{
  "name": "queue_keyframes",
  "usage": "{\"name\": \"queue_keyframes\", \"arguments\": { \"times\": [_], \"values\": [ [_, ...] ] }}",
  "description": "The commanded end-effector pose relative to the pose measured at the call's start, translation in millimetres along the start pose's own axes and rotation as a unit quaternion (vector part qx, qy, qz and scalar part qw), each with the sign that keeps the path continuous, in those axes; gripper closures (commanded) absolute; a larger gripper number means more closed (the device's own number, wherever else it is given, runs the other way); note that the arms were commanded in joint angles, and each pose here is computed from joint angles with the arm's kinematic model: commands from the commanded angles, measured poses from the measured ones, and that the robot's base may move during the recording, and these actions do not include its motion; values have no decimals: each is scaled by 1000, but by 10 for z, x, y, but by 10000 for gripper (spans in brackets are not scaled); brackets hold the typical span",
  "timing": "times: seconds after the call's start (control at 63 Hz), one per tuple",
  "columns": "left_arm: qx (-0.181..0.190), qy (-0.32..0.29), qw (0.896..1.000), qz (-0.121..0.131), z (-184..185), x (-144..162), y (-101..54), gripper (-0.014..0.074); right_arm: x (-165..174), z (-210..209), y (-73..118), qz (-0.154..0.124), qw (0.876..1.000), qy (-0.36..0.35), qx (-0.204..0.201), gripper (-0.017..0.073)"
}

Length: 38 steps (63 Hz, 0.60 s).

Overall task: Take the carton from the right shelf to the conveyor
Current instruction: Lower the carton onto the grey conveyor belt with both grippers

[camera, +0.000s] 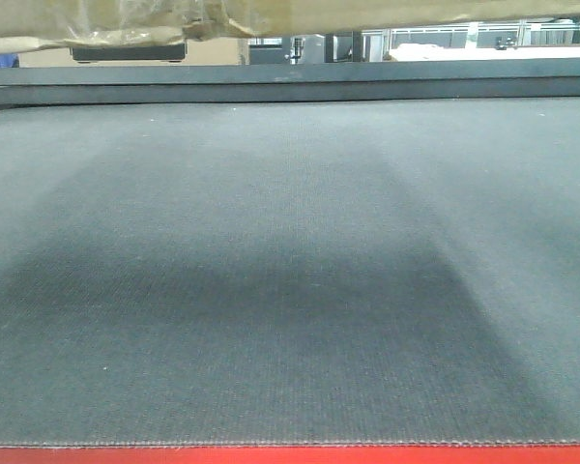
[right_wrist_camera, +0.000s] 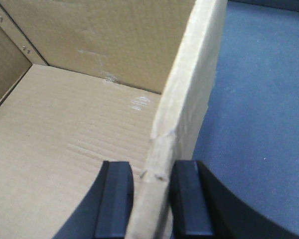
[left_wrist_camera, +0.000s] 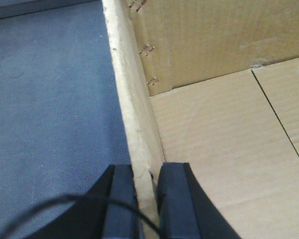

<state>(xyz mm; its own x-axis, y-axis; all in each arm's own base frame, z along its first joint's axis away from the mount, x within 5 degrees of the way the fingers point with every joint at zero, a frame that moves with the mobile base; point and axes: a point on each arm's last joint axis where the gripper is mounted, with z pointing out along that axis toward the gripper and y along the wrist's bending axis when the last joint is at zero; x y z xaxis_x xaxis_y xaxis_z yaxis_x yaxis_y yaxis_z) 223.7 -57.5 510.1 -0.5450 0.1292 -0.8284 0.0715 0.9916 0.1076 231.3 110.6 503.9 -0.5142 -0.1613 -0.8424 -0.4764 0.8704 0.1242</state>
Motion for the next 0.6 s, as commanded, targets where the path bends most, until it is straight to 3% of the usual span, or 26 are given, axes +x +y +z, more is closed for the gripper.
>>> {"name": "queue_keyframes", "arguments": {
  "times": [0.0, 0.588],
  "values": [
    [-71, -18, 997, 29, -56, -26, 160, 601, -20, -142, -8, -21, 1000, -19, 11, 629],
    [-68, -26, 997, 29, -56, -40, 155, 601, -35, -143, -7, -21, 999, -27, 11, 629]
  ]
}}
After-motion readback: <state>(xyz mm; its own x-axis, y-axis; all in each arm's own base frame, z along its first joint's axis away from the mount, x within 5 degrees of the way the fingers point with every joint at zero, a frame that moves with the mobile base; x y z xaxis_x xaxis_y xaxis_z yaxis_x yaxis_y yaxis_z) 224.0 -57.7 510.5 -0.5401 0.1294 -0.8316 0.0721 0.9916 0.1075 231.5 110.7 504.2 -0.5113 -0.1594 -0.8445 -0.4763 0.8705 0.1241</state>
